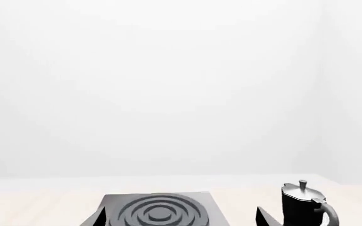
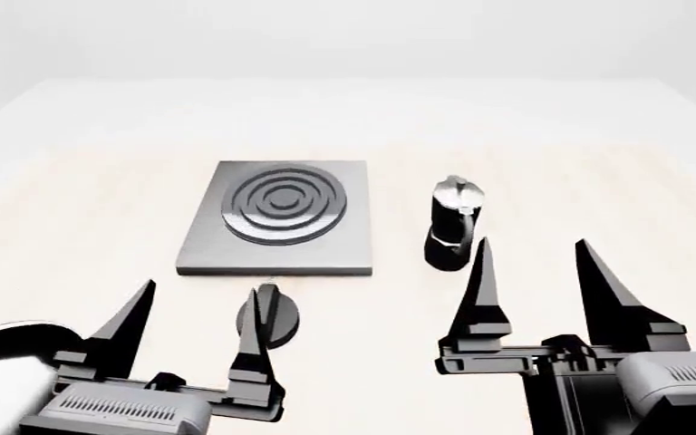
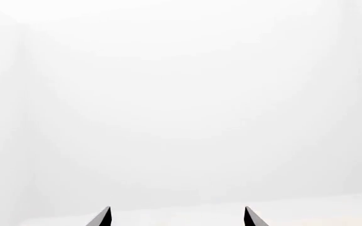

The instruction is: Turn on the stove and put the moka pot on it.

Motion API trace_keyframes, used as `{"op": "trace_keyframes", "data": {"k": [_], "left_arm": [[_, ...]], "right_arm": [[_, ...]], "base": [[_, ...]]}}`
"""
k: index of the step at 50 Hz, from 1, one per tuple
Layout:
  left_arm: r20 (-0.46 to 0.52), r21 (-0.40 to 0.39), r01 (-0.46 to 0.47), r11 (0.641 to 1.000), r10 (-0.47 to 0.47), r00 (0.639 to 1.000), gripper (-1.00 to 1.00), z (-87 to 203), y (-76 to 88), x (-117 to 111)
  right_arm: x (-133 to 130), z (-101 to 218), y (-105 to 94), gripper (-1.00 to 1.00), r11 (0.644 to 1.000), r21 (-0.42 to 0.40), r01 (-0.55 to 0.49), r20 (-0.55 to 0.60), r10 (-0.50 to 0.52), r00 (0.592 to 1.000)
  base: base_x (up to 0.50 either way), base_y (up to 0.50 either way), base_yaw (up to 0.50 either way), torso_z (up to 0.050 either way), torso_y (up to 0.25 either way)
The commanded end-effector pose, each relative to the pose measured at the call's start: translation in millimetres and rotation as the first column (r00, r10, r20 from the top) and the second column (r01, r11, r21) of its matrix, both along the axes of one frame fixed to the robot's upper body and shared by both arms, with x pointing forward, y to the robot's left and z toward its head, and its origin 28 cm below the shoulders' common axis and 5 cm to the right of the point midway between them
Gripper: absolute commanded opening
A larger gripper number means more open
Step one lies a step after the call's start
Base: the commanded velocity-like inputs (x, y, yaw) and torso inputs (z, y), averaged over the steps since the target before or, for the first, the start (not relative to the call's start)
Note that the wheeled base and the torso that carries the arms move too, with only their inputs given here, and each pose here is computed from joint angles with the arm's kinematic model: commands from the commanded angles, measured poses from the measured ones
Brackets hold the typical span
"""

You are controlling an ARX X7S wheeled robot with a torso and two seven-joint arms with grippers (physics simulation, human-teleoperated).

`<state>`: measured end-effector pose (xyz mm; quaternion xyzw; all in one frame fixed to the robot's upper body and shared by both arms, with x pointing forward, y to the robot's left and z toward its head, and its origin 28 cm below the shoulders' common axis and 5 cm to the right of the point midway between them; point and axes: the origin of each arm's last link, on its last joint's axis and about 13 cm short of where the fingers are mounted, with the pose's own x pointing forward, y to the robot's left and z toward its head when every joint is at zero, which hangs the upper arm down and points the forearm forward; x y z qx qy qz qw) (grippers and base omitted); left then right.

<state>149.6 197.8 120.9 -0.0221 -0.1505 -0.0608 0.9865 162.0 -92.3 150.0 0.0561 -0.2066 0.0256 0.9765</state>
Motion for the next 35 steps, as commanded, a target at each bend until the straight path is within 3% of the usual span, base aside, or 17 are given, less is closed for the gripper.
{"op": "trace_keyframes", "data": {"k": [1,9,35], "left_arm": [[0.02,0.002,-0.033,0.999,0.033,0.999,1.0,-0.6,2.5,3.1],[0.015,-0.006,-0.034,0.999,0.034,0.999,1.0,0.2,3.1,2.8],[0.01,-0.005,-0.044,0.999,0.044,0.999,1.0,-0.2,3.4,3.6]], "right_arm": [[-1.5,2.1,-2.6,1.0,1.0,-0.002,0.011,0.011,-0.011,1.0],[-2.2,2.6,-2.6,1.0,1.0,0.004,0.01,0.019,-0.01,1.0],[-1.5,1.0,-2.6,1.0,1.0,0.013,0.006,0.017,-0.006,1.0]], "base": [[0.5,0.0,0.0,0.0,0.0],[0.5,0.0,0.0,0.003,0.0],[0.0,0.0,0.0,0.049,0.0]]}}
